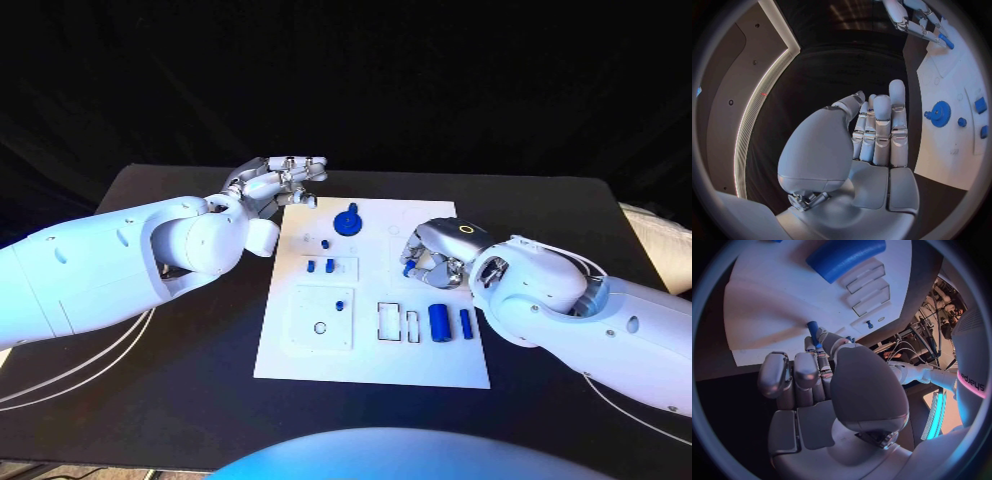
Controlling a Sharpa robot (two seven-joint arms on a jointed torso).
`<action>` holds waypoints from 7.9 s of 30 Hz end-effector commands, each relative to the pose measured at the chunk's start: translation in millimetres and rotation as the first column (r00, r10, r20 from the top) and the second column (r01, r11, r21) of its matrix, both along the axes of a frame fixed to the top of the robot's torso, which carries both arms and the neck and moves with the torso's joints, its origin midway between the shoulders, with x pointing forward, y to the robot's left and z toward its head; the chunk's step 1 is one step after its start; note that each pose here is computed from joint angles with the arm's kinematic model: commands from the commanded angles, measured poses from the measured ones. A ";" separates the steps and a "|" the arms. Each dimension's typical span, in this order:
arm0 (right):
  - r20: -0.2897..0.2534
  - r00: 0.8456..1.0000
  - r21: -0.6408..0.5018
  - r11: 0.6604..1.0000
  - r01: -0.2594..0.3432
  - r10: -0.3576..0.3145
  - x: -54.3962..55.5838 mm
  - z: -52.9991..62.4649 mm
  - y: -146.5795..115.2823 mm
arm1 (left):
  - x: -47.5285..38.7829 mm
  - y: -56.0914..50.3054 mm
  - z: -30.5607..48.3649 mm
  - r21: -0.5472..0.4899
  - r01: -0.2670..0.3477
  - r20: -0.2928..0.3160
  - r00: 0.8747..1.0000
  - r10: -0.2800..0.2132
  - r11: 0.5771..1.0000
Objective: Assemble the parts on the task board
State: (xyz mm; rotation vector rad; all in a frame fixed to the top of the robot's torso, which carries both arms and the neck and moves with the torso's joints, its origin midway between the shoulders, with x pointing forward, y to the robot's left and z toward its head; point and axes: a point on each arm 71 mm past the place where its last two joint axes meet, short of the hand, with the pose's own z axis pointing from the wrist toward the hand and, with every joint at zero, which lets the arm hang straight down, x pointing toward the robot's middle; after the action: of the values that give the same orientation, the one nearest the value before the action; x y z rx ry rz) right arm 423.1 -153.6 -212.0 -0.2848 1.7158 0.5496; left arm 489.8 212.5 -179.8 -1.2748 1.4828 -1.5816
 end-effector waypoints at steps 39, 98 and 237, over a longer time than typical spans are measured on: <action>-0.056 0.953 0.270 0.923 -0.273 0.298 -63.4 -6.7 112.0 | -0.6 -9.0 0.5 -0.014 0.033 0.008 0.999 -0.033 0.999; -0.022 0.955 0.183 0.940 -0.287 0.296 -66.9 -31.2 122.6 | 0.0 -9.2 -0.4 -0.014 0.038 0.002 0.999 -0.038 0.999; -0.351 0.919 0.122 0.965 0.234 -0.179 -72.2 -37.1 3.2 | -4.4 -8.9 -11.7 -0.009 0.042 -0.028 0.999 -0.042 0.999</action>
State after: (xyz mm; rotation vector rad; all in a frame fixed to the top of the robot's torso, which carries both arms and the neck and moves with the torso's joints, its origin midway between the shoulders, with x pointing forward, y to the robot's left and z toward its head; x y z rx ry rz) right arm 351.6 -151.9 -249.4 0.1747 1.9913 0.6227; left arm 485.9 205.8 -192.3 -1.2933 1.5255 -1.5872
